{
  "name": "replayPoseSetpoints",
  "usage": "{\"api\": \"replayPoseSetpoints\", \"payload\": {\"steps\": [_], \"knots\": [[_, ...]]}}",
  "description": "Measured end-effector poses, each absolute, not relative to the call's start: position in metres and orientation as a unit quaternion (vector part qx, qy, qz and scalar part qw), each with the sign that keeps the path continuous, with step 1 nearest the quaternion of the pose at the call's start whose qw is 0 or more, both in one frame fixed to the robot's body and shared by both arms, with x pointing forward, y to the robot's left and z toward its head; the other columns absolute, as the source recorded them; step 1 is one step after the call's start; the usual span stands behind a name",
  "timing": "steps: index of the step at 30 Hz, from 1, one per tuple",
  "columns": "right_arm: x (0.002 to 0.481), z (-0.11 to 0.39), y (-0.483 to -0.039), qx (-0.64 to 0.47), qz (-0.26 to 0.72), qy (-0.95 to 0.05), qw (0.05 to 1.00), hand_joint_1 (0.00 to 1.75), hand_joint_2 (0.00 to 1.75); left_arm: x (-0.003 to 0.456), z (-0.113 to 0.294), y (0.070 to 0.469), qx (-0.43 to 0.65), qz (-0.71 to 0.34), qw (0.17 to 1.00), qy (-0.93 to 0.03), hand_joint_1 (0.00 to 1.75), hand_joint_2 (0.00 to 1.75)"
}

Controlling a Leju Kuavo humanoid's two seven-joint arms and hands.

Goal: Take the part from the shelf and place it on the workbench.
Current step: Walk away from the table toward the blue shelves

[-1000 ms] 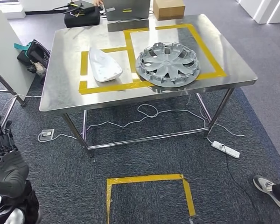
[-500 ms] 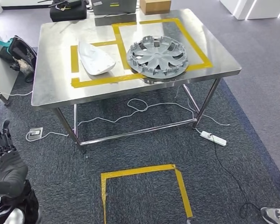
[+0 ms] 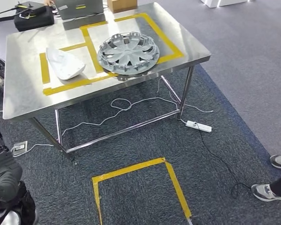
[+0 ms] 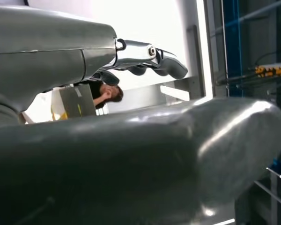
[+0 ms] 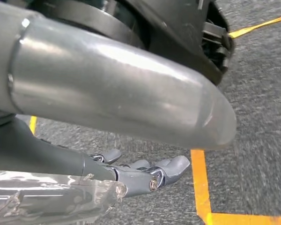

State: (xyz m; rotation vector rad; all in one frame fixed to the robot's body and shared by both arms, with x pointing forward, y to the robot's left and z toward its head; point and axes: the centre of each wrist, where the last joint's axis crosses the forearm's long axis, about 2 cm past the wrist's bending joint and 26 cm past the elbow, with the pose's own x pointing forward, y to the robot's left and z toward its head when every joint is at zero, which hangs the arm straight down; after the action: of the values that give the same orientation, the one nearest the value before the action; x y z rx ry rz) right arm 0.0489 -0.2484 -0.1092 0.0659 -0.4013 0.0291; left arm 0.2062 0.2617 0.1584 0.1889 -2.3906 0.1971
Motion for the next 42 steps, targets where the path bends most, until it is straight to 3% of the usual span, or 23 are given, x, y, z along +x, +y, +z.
{"api": "replayPoseSetpoints", "payload": {"steps": [15, 24, 30, 37, 42], "knots": [[0.057, -0.108, -0.245, 0.038, 0.015, -0.223, 0.974, 0.00, 0.00, 0.202, 0.155, 0.265, 0.056, 0.072, 0.367, -0.926, 0.00, 0.00], [0.044, -0.109, -0.238, 0.046, 0.026, -0.137, 0.989, 0.00, 0.00, 0.182, 0.143, 0.269, 0.083, 0.069, 0.394, -0.913, 0.00, 0.00], [0.047, -0.108, -0.229, 0.058, 0.021, -0.184, 0.981, 0.00, 0.00, 0.190, 0.137, 0.269, 0.082, 0.038, 0.409, -0.908, 0.00, 0.00], [0.071, -0.104, -0.234, 0.049, 0.005, -0.229, 0.972, 0.00, 0.00, 0.234, 0.042, 0.239, 0.069, -0.087, 0.585, -0.804, 0.00, 0.00], [0.075, -0.104, -0.236, 0.047, 0.008, -0.238, 0.970, 0.00, 0.00, 0.226, -0.021, 0.226, 0.055, -0.116, 0.704, -0.698, 0.00, 0.00]]}}
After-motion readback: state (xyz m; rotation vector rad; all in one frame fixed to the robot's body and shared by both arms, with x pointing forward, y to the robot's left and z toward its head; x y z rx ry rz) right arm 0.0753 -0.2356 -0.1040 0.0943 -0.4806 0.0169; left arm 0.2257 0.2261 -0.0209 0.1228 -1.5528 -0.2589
